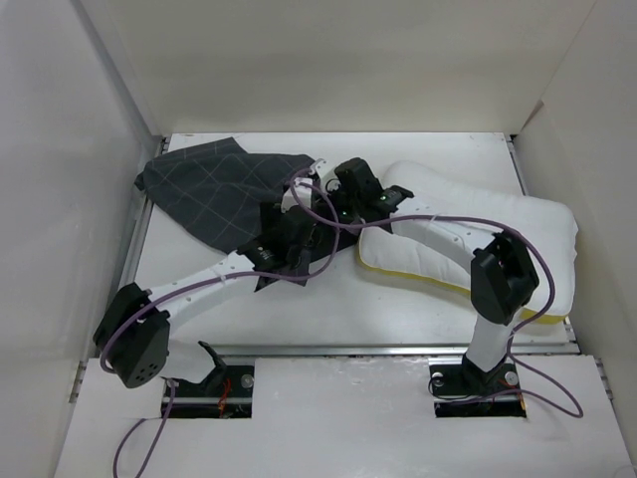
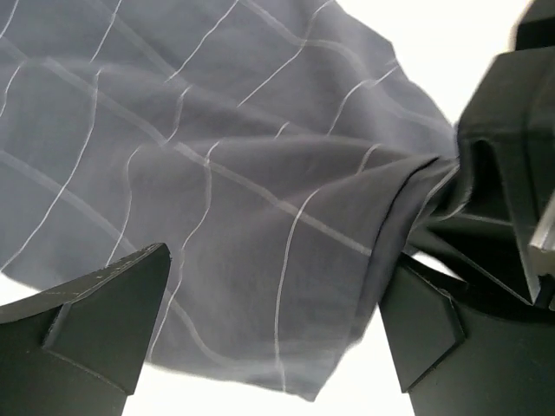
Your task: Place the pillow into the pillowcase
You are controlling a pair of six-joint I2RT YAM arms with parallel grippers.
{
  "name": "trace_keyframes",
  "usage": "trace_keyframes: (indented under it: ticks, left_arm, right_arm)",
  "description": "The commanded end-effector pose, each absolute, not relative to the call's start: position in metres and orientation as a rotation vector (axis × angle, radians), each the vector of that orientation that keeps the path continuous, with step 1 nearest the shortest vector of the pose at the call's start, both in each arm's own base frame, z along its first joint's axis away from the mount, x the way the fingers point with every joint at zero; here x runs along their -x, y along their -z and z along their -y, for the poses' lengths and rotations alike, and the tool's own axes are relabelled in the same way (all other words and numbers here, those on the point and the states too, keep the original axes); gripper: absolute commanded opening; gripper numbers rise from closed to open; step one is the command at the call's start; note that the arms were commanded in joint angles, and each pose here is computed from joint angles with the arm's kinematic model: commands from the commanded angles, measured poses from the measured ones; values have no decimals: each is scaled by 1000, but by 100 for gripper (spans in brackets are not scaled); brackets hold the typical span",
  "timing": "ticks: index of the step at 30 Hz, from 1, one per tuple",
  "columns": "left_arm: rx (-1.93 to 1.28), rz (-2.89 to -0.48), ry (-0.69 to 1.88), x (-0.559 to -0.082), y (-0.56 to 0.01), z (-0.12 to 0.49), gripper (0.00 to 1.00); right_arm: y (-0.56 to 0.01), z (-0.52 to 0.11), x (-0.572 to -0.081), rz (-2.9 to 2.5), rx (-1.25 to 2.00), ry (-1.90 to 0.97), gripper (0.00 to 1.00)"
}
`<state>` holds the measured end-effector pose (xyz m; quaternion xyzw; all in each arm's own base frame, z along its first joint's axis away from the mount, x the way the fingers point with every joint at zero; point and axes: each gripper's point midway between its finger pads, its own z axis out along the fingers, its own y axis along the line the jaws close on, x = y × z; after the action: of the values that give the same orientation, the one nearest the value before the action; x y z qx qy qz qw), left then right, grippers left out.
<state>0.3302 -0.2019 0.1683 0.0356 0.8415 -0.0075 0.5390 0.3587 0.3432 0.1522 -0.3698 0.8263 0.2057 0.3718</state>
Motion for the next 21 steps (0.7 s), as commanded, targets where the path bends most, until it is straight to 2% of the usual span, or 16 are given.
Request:
trace_keyframes:
  ticks: [1,8,9,10,12,13,15,17,20,21]
  left_arm:
    - [-135,-1901,80,-346,-177,214,100]
    - [-423,-1762,249,-353,-192,250,100]
    - [-431,-1748,272,-353,-195,255,97]
    - [-462,-1740,290,-354,-194,258,91]
    - [-558,-1734,330,-352,-188,273,70]
    - [-570,-1732,318,-358,-187,272,52]
    - [-622,-1743,330,-363,-185,285,29]
    - [-648,-1764,319,-368,-180,286,0]
    - [-604,-1794,296,-375,-178,284,0]
    - [-524,-1794,256,-383,-187,270,0]
  right_arm:
    - [-181,-363,-342,-2070,994,-726,0]
    - [-189,-362,-335,-2066,1018,-807,0]
    - [-189,-362,-334,-2064,1022,-818,0]
    - [-189,-359,-337,-2066,1014,-822,0]
    - [-190,-361,-334,-2062,1022,-840,0]
    - [-191,-359,-335,-2054,1032,-855,0]
    - [-191,-359,-335,-2047,1041,-851,0]
    - [-191,-359,-335,-2047,1042,-854,0]
    - [-188,-349,-345,-2072,1005,-805,0]
    - [-187,-347,-347,-2084,985,-788,10]
